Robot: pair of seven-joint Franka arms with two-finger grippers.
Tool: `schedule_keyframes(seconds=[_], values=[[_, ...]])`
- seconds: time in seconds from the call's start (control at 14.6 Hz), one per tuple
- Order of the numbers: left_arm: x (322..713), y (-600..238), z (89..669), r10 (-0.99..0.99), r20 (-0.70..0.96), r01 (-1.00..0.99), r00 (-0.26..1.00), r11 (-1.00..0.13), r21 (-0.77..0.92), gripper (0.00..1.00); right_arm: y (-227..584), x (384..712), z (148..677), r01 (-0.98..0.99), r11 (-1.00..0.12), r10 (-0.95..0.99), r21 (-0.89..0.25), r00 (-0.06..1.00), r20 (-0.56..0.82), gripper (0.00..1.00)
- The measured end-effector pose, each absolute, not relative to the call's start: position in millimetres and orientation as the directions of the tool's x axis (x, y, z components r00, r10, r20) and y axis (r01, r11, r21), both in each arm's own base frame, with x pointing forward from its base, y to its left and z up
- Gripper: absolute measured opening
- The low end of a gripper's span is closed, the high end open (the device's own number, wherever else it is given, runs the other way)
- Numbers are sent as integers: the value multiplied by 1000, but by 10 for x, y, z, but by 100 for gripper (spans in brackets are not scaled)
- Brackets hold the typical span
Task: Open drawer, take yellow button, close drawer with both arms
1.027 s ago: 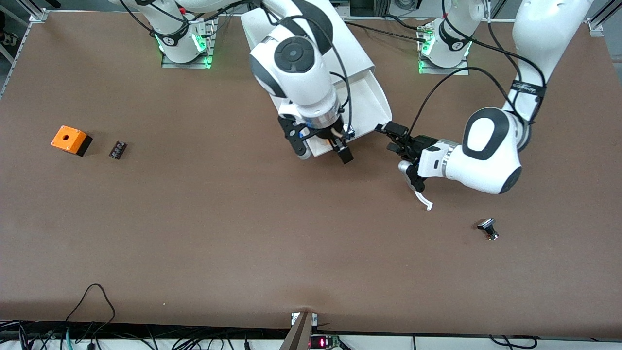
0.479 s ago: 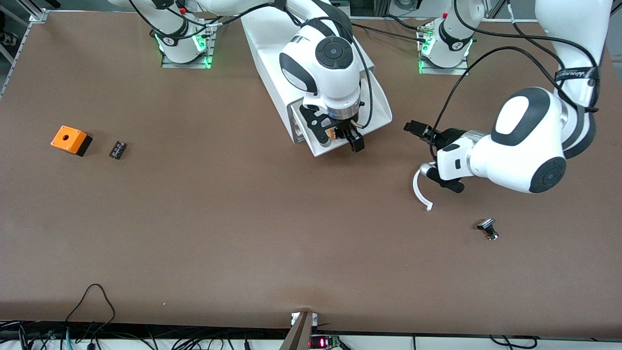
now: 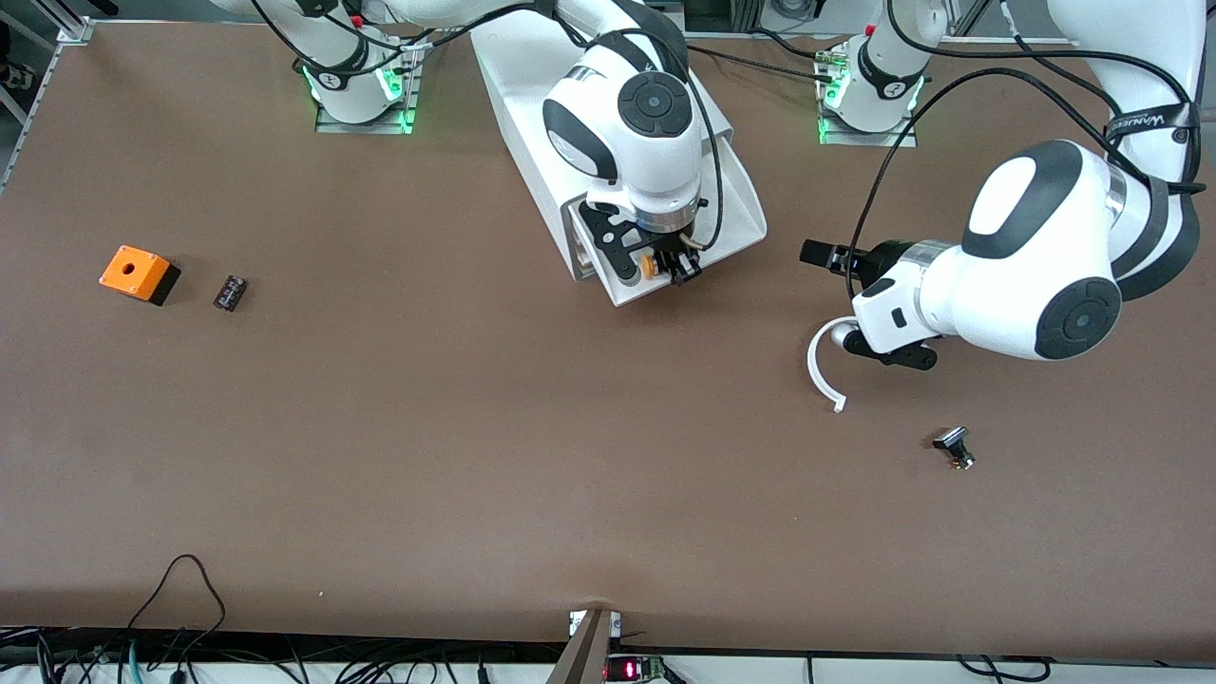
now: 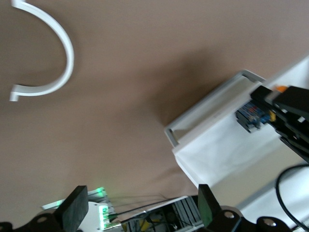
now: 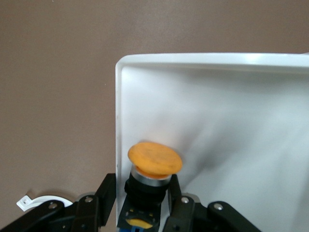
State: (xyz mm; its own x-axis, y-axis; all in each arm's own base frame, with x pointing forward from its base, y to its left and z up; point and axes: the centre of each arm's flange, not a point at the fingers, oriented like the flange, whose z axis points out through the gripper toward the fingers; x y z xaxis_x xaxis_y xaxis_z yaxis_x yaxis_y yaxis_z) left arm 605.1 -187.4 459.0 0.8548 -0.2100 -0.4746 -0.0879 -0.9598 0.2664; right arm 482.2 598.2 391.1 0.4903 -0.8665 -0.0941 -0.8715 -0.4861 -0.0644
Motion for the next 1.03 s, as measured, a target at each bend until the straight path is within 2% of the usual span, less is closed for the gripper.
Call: schedule_keyframes(seconds=[0.34, 1.03], values=[[5949, -2199, 4728, -134, -467, -81, 874, -988, 133, 100, 5988, 4784, 4121, -863, -498, -858, -85, 504, -99, 52], [5966, -2178, 4770, -114, -462, -64, 879, -990, 124, 100, 6097, 4628, 4128, -844, -529, -841, -90, 536, -72, 59]])
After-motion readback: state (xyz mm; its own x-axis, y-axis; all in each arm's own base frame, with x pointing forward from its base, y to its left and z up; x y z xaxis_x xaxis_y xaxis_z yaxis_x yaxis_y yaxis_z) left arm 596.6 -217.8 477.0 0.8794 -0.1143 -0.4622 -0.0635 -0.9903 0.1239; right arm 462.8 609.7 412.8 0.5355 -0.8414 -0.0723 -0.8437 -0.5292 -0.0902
